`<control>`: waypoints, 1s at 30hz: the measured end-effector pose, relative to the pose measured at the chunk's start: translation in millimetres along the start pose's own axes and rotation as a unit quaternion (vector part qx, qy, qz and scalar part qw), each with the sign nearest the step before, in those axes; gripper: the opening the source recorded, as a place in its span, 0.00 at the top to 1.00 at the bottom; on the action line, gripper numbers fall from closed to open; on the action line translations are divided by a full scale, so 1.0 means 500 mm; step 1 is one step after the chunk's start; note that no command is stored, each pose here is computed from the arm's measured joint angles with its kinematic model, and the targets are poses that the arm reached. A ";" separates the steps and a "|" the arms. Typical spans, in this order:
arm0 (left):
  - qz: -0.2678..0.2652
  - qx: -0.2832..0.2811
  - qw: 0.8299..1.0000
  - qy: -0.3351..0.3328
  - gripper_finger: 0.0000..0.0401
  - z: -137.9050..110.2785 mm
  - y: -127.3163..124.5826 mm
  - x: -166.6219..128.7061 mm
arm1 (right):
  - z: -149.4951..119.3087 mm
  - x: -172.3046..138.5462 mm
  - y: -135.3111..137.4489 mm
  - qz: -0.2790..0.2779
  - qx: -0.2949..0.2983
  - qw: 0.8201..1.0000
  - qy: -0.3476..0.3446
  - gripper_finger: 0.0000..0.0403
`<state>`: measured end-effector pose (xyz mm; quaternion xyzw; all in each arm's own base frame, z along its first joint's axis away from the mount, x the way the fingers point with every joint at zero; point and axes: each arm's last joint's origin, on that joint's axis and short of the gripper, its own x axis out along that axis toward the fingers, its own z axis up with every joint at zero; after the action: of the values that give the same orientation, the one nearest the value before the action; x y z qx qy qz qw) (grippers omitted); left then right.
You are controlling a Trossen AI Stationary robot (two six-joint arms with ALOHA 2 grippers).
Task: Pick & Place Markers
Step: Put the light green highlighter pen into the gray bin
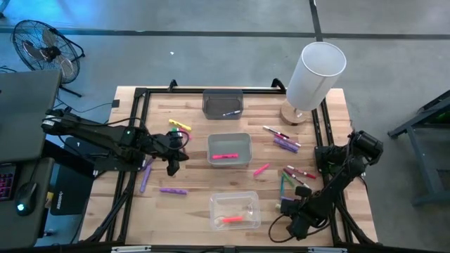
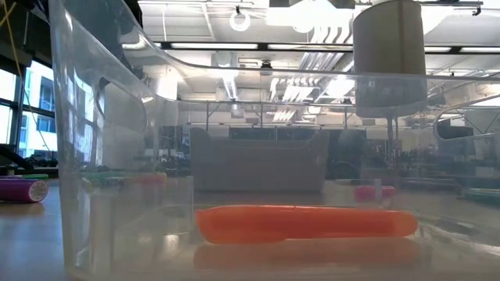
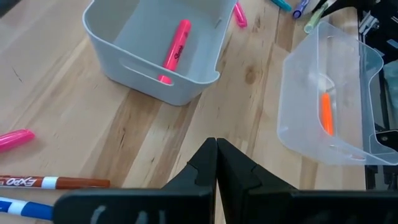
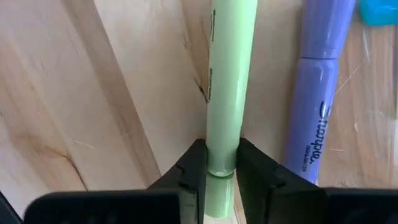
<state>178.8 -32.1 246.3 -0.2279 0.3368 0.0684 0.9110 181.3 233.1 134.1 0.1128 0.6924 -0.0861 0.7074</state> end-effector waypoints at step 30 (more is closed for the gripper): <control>0.024 0.000 1.000 -0.017 0.77 0.002 0.003 0.000 | 0.379 -0.328 -0.240 -0.083 -0.066 0.974 -0.199 0.87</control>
<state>179.1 -30.4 246.4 -0.2189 0.3268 0.0940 0.9146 325.4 59.4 295.9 -0.0111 0.5492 -0.1194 0.8270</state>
